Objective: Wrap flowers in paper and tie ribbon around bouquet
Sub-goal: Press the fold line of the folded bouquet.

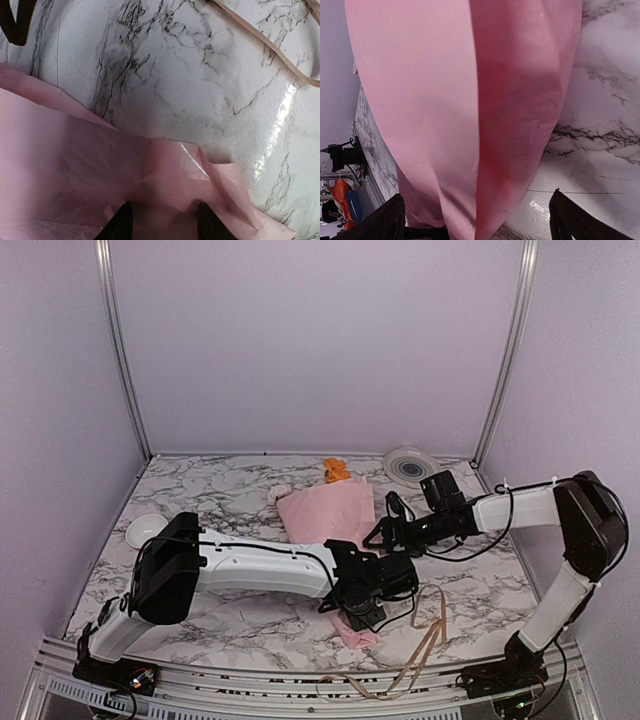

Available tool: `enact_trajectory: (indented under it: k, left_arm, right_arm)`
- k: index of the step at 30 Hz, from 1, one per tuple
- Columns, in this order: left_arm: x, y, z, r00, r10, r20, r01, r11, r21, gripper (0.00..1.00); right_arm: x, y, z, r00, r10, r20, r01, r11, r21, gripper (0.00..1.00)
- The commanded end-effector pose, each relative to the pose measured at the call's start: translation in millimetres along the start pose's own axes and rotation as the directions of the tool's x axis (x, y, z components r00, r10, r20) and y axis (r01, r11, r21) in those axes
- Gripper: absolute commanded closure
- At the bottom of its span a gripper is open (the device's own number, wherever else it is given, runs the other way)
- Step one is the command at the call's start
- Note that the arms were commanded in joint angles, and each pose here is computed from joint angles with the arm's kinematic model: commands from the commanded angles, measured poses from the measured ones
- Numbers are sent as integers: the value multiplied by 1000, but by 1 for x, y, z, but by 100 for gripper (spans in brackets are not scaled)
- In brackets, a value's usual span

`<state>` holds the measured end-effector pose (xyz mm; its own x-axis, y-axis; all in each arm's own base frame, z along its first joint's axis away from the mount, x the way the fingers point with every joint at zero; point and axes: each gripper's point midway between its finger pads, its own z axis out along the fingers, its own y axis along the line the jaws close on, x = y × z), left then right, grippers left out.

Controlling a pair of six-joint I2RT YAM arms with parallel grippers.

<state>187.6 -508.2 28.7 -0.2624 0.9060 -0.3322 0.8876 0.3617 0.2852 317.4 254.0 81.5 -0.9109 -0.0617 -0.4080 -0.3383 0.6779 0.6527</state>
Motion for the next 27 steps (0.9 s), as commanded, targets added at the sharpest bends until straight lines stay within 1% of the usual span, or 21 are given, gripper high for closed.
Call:
enact_trajectory:
  k: [1,2,4,6,8,9,14,18,19,21,23,25,27]
  left_arm:
    - [5,4,-11,1000,16,-6,-16,1000,-7,56]
    - [5,4,-11,1000,16,-7,-16,1000,-8,56]
    - [5,4,-11,1000,16,-3,-16,1000,-9,56]
    - [5,4,-11,1000,17,-2,-17,1000,-9,56]
    - [5,4,-11,1000,18,0,-18,1000,-7,56]
    - [5,4,-12,1000,19,1,-19,1000,-8,56]
    - [6,4,-12,1000,19,8,-19,1000,-7,56]
    - [6,5,-13,1000,18,12,-18,1000,-7,56]
    - [6,5,-13,1000,16,14,-16,1000,-7,56]
    - [5,5,-15,1000,15,18,-15,1000,-4,55]
    - [0,3,-25,999,2,41,-4,999,35,45]
    - [-15,-4,-48,993,-25,114,12,993,117,37]
    - [-28,-21,-82,971,-30,237,-31,968,249,32]
  right_arm:
    - [21,1,19,997,13,-81,-21,994,-105,4]
    - [23,3,24,996,9,-87,-20,992,-121,5]
    - [31,10,35,993,-11,-115,-8,987,-161,10]
    - [38,16,46,990,-26,-139,0,982,-188,16]
    - [39,20,51,991,-21,-131,-7,977,-215,24]
    - [38,20,52,992,-14,-124,-13,976,-219,29]
    - [34,21,55,995,11,-100,-35,970,-242,65]
    - [32,26,55,995,42,-93,-66,958,-279,96]
    - [30,26,55,995,46,-86,-68,957,-280,100]
    - [28,26,54,996,50,-74,-69,958,-278,100]
    - [26,25,54,996,52,-66,-68,960,-272,100]
    - [26,24,54,996,54,-68,-70,962,-264,100]
    - [27,21,55,996,54,-71,-70,965,-253,100]
